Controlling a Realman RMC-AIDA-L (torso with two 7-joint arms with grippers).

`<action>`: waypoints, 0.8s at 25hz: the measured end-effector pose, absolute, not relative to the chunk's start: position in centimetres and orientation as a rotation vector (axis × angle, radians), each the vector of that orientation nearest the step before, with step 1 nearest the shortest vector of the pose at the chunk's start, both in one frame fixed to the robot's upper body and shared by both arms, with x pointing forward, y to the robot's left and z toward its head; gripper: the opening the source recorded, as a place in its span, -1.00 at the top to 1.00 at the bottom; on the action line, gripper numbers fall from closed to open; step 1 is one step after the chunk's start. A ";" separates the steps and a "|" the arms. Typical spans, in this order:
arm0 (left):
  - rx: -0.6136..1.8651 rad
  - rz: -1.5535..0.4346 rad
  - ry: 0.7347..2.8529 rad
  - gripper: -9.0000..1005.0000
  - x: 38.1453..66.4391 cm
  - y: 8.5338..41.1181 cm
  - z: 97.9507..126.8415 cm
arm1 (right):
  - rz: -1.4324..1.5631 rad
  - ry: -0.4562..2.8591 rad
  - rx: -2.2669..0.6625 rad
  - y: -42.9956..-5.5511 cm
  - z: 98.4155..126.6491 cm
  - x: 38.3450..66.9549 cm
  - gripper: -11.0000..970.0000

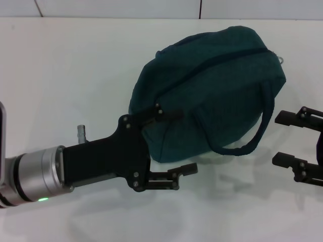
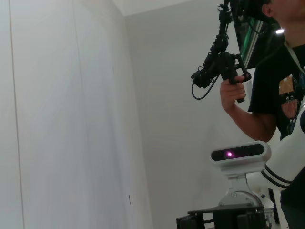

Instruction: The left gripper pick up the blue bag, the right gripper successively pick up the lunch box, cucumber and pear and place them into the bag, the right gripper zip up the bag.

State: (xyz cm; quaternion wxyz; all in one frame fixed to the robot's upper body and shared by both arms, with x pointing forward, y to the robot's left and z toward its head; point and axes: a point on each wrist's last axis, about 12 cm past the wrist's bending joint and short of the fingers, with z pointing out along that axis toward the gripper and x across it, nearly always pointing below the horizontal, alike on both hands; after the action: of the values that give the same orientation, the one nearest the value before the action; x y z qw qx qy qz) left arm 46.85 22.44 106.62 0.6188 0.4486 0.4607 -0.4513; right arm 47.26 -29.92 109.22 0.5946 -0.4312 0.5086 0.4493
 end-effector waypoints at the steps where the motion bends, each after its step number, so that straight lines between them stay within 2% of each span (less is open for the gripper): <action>1: 1.032 -1.038 1.060 -0.78 46.8 22.5 106.6 | 1.044 1.182 -1.001 -29.9 109.2 47.3 -0.40; 20: 1.018 -1.019 1.077 -0.78 46.1 22.8 106.1 | 1.042 1.186 -0.983 -29.5 108.8 47.0 -0.40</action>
State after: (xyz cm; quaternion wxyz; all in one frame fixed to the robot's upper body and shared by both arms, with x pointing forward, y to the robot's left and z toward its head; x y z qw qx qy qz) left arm 46.09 22.80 106.05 0.6221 0.4432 0.4687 -0.4437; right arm 46.97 -29.51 108.75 0.5977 -0.4238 0.5113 0.4491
